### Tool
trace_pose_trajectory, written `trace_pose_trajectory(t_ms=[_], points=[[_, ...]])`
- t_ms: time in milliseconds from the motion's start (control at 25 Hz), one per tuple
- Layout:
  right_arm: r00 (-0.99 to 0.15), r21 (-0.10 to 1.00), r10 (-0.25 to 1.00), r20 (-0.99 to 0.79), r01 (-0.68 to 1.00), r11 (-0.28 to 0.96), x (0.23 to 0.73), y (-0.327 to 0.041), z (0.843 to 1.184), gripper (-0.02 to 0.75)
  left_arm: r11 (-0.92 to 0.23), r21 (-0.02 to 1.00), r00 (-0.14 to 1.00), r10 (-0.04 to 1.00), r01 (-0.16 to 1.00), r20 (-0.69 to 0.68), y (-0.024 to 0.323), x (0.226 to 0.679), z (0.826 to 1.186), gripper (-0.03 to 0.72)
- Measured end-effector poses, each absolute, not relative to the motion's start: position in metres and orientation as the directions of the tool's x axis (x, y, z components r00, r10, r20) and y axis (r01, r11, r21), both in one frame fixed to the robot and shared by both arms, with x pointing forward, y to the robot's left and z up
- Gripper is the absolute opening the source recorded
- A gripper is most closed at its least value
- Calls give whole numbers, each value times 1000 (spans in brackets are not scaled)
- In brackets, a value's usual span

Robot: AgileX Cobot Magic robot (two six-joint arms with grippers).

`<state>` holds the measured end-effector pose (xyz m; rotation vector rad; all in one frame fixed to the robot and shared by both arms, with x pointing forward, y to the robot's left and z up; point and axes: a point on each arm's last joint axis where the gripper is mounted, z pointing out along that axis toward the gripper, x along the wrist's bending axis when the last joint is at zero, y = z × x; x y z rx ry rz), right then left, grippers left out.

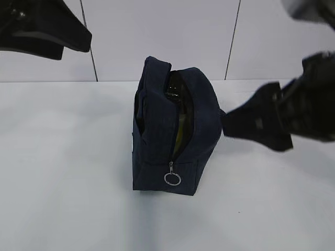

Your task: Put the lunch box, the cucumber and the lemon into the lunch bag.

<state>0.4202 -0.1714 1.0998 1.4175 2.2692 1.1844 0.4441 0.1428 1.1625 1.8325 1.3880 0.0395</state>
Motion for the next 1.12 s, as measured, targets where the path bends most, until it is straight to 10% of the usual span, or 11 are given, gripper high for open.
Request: trace_pose_trajectory(t_ms=[440, 1120], points=[[-451, 828, 883, 133, 540, 151, 405, -196, 1002, 468, -55, 620, 396, 812, 783, -428, 144, 442, 1165, 361], [-413, 922, 904, 114, 382, 58, 385, -215, 955, 464, -51, 623, 396, 812, 780, -429, 144, 443, 1165, 361]])
